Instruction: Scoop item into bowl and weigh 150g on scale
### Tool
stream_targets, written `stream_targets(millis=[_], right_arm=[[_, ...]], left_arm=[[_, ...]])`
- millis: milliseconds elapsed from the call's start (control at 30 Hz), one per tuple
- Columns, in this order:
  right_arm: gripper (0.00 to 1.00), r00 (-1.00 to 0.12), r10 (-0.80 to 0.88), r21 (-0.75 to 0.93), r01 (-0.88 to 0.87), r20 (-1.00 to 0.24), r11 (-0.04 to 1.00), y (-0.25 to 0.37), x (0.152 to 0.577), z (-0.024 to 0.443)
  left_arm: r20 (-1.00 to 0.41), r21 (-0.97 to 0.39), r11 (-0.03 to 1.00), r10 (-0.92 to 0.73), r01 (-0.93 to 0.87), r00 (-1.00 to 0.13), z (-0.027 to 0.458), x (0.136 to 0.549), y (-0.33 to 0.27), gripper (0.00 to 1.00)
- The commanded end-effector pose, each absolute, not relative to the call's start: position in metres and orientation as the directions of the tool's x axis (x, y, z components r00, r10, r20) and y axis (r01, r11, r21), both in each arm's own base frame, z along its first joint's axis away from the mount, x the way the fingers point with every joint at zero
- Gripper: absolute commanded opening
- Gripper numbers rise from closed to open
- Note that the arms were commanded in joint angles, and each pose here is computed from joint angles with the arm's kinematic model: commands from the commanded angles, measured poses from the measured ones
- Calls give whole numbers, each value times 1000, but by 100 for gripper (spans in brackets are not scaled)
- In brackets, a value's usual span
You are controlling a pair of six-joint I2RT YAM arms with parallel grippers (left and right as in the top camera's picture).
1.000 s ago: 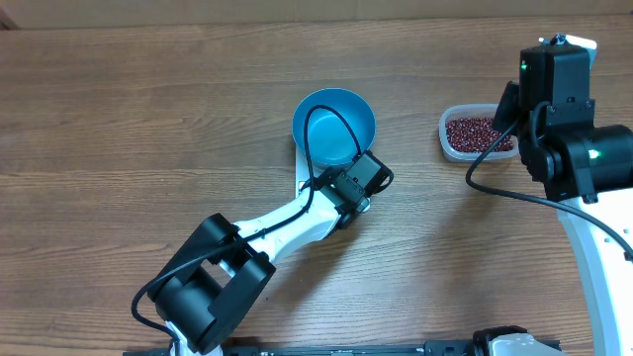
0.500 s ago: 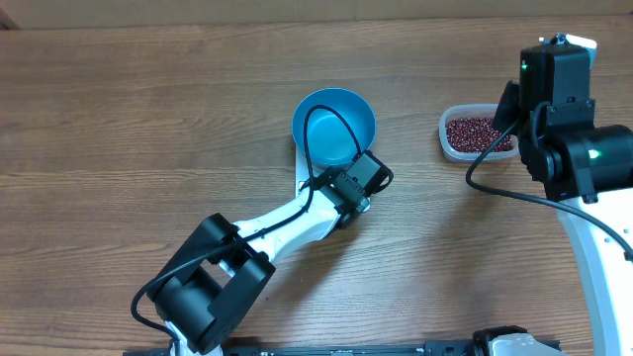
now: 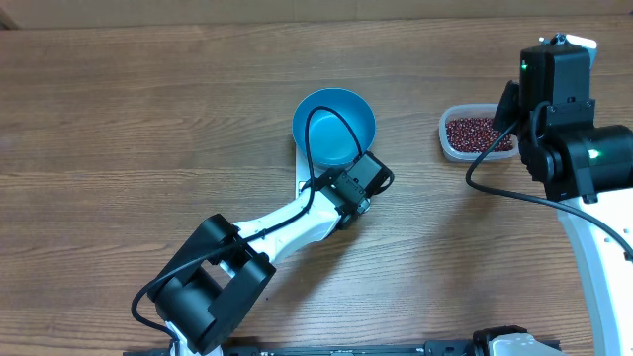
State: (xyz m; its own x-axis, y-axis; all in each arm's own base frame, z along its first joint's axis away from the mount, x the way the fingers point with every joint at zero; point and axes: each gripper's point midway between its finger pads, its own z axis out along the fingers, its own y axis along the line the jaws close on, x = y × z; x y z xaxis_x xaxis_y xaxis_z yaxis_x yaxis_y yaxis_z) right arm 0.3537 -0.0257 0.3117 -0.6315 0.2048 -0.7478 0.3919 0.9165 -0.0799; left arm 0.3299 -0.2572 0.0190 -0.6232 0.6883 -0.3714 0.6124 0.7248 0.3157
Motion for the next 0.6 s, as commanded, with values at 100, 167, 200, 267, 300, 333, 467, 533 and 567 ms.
stream_targets(millis=[100,167,200,267,300,333,467,533,567], right_arm=[[4,-611,208,-68,396,-764,916,-26,356,321],[4,-611,208,-68,396,-764,916,-26,356,321],[4,-611,208,-68,396,-764,916,-26,356,321],[4,-611,208,-68,396,-764,916,-26,356,321],[4,-611,208,-68,396,-764,916,-26,356,321],[4,-611,208,-68,396,-764,916,-26,356,321],[4,-611,208,-68,396,-764,916,-26,356,321],[4,-611,208,-68,396,-764,916,-26,356,321],[4,-611,208,-68,396,-764,916,-26,356,321]], left_arm=[[-316,281,668,742,689,-591,2,316,-261,4],[-316,279,660,749,697,-583,2,316,-262,5],[-316,278,661,748,698,-583,2,316,-262,4],[-317,277,661,748,698,-583,2,315,-262,5],[-317,277,661,748,698,-583,2,316,-262,4],[-318,276,661,748,698,-582,2,316,-263,4],[-318,273,652,755,707,-574,2,315,-264,4],[-317,268,643,762,718,-564,2,314,-265,4],[-318,267,643,762,718,-565,2,314,-265,4]])
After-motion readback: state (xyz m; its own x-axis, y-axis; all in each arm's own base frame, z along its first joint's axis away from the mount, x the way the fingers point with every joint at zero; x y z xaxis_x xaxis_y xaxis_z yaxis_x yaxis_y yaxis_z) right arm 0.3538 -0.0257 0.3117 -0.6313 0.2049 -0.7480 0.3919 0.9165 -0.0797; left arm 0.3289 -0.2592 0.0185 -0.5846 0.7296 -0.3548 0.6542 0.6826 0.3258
